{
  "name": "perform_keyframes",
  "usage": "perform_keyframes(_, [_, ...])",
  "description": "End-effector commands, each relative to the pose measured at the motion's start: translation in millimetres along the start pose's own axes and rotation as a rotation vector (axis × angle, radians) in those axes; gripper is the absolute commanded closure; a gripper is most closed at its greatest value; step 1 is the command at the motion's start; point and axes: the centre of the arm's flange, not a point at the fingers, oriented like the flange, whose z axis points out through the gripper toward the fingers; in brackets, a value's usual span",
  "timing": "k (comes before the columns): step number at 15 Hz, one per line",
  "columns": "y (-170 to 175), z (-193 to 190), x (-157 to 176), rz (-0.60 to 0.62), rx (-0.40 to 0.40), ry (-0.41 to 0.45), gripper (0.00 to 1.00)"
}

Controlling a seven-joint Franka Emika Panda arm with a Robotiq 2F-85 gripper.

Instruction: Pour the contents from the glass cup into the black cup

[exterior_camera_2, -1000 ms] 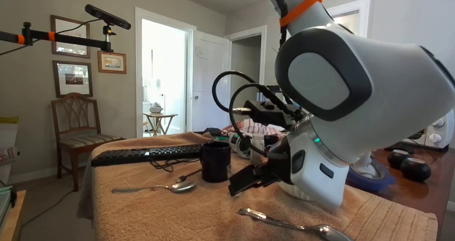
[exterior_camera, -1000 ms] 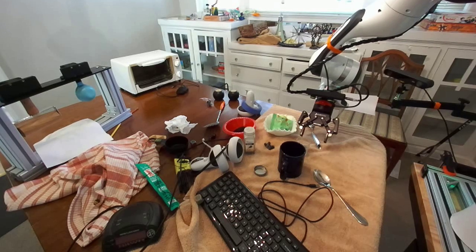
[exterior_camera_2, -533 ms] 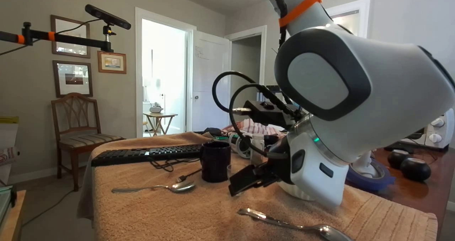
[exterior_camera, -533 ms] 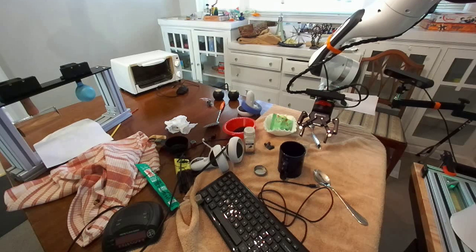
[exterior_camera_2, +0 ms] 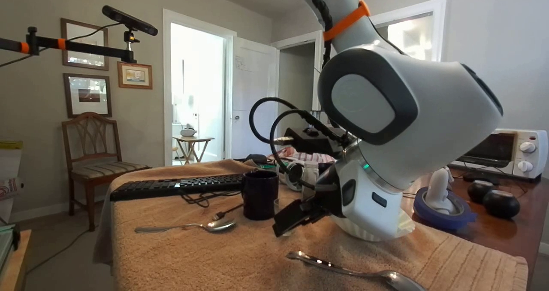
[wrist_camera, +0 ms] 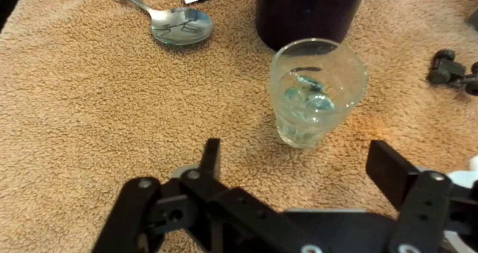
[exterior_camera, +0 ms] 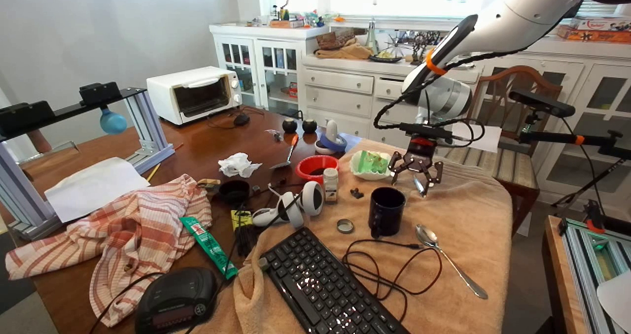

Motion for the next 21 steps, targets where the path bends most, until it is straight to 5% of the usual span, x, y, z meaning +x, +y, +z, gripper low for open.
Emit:
perform_keyframes(1, [1.2, 17.3, -5.0, -0.043, 0.005, 0.036, 0.00])
perform_keyframes(7, [-0.9, 32.5, -13.6, -0.093, 0.003, 0.047, 0.13])
perform_keyframes(11, [0.9, 21.3, -7.4, -0.090, 0.032, 0.035, 0.02])
perform_keyframes(16, [6.7, 5.8, 8.4, -0.074, 0.104, -0.105, 0.00])
perform_keyframes(21, [14.0, -1.6, 13.1, -0.076, 0.094, -0.222, 0.00])
